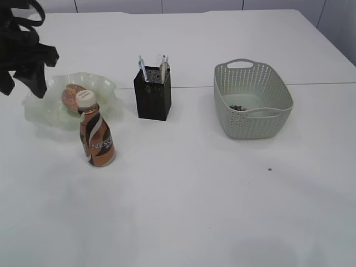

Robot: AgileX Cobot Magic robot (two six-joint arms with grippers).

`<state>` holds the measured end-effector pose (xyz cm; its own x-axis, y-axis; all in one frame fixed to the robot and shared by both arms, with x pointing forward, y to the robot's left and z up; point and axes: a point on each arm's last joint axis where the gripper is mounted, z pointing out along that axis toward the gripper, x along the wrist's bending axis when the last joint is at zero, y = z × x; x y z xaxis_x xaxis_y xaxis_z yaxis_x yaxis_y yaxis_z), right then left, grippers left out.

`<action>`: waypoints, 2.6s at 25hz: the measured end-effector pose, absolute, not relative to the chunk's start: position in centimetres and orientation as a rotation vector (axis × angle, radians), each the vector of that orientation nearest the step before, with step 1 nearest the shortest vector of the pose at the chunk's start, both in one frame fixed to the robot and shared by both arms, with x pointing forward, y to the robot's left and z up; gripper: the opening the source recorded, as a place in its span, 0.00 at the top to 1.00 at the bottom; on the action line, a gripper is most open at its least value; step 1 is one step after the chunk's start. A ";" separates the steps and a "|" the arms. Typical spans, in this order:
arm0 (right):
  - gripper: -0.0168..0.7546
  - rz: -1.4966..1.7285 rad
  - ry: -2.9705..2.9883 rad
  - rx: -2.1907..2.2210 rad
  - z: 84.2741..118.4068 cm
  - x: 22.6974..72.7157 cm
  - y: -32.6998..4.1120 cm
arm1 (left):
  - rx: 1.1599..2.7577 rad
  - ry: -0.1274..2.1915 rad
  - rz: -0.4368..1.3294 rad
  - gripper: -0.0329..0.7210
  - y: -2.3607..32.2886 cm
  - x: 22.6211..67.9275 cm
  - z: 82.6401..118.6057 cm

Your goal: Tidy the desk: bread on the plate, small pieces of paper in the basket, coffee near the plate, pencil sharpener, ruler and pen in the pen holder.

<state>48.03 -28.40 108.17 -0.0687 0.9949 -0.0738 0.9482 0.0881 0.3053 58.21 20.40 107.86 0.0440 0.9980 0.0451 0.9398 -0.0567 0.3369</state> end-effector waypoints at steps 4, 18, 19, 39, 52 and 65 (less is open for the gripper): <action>0.49 0.243 2.116 1.944 108.1 47.9 -28.5 | 2.101 2.003 0.388 0.40 21.5 55.1 108.4; 0.49 0.422 2.028 1.869 112.9 42.6 -28.8 | 1.969 1.931 0.626 0.42 27.0 40.9 114.0; 0.49 0.443 2.013 1.858 113.4 41.7 -28.9 | 1.943 1.914 0.651 0.42 27.4 39.8 114.5; 0.49 0.889 1.623 1.594 118.9 25.6 -30.3 | 1.611 1.690 0.818 0.46 31.9 25.7 113.5; 0.49 1.113 1.510 1.482 115.5 18.6 -30.2 | 1.503 1.606 0.840 0.47 33.1 21.4 108.7; 0.49 0.946 1.703 1.614 105.5 21.1 -29.9 | 1.613 1.563 0.744 0.47 31.9 22.4 105.9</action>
<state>21.13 -29.89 105.49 -0.0782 0.9958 0.0468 0.5661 0.0057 0.8243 22.42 31.88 105.91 0.0826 0.9920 -0.0953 0.5515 0.0341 0.8335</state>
